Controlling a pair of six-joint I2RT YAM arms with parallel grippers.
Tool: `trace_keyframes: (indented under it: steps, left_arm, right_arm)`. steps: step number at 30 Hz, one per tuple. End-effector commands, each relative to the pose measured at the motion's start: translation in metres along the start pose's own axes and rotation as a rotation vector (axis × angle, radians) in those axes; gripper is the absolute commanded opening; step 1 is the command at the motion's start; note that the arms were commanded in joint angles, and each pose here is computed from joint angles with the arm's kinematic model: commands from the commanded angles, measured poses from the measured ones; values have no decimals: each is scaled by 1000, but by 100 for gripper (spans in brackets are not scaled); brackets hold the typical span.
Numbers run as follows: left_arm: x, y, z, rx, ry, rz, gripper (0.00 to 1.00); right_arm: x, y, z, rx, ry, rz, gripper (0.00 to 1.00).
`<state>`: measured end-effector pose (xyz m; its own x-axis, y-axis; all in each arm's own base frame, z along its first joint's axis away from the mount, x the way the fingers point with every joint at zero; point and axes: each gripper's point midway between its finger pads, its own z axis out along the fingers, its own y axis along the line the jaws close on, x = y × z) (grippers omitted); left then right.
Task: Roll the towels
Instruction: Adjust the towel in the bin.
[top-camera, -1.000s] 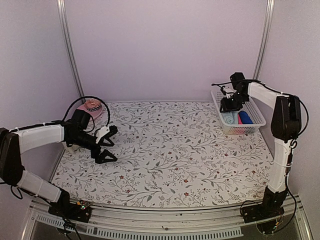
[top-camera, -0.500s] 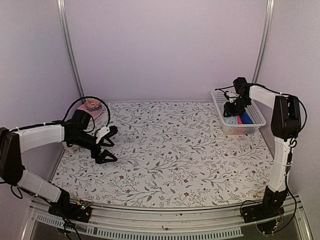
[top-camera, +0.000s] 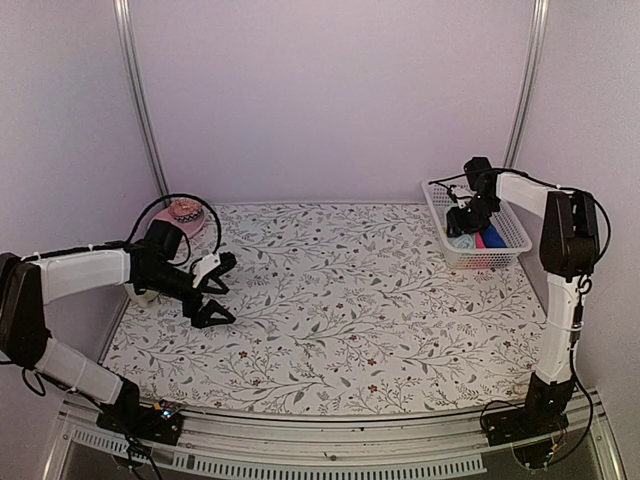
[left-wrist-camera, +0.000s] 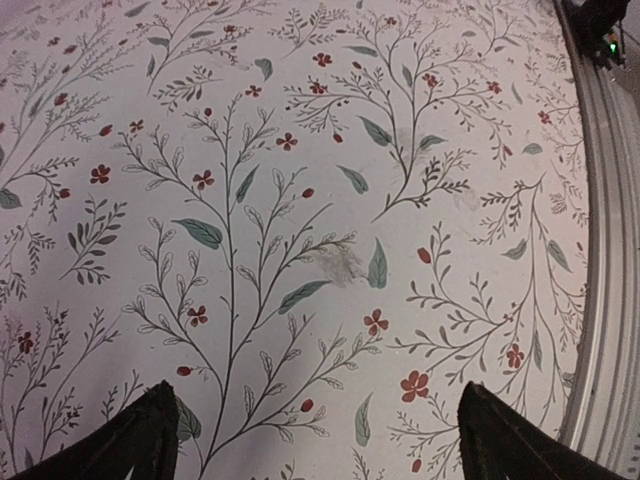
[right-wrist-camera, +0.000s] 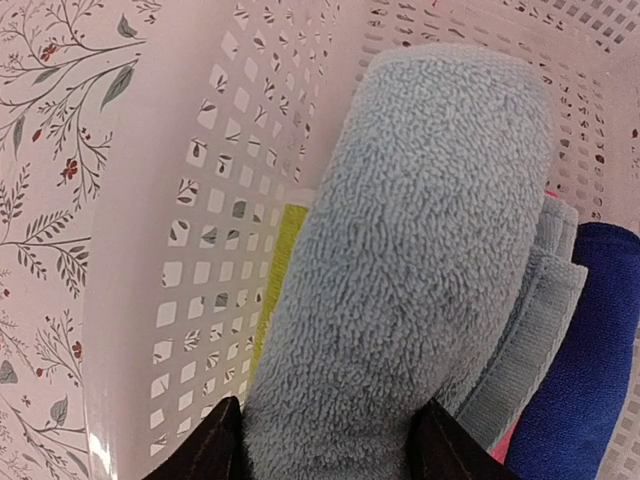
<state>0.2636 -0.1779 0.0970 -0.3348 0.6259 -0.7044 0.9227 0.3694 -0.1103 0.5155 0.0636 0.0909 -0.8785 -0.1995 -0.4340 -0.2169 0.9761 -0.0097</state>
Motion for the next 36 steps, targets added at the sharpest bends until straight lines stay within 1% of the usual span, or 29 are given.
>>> trace_keyframes:
  steps: [1,3,7,11,15,19,23,25,29,30,31,36]
  left_arm:
    - [5,5,1,-10,3,-18,97]
    - [5,5,2,-10,4,-18,97]
    - [5,6,2,-11,4,-20,97]
    - [5,6,2,-12,5,-22,97]
    - [5,6,2,-14,4,-21,97]
    - [4,7,1,-16,1,-20,97]
    - [3,6,1,-15,-1,-19,97]
    - [3,6,1,-14,-2,-19,97]
    - [3,6,0,-14,-3,-18,97]
    - [3,6,0,-15,-4,-17,97]
    - [3,6,0,-15,-3,-18,97]
    - [4,6,0,-12,-2,-21,97]
  right_arm:
    - [29,0,24,43,127,-19,55]
    - [30,0,25,59,139,-24,52]
    - [29,0,23,68,141,-21,38]
    - [25,3,14,56,120,-18,27]
    - [16,9,0,21,82,-23,24]
    - [2,18,-20,-70,8,-20,22]
    - [-1,22,-32,-156,-34,-8,20]
    - [0,19,-33,-171,-36,-4,20]
    - [2,27,-38,-316,-70,4,20]
    - [3,28,-39,-344,-73,9,16]
    - [4,27,-39,-365,-76,10,15]
    - [9,36,-41,-479,-91,8,14]
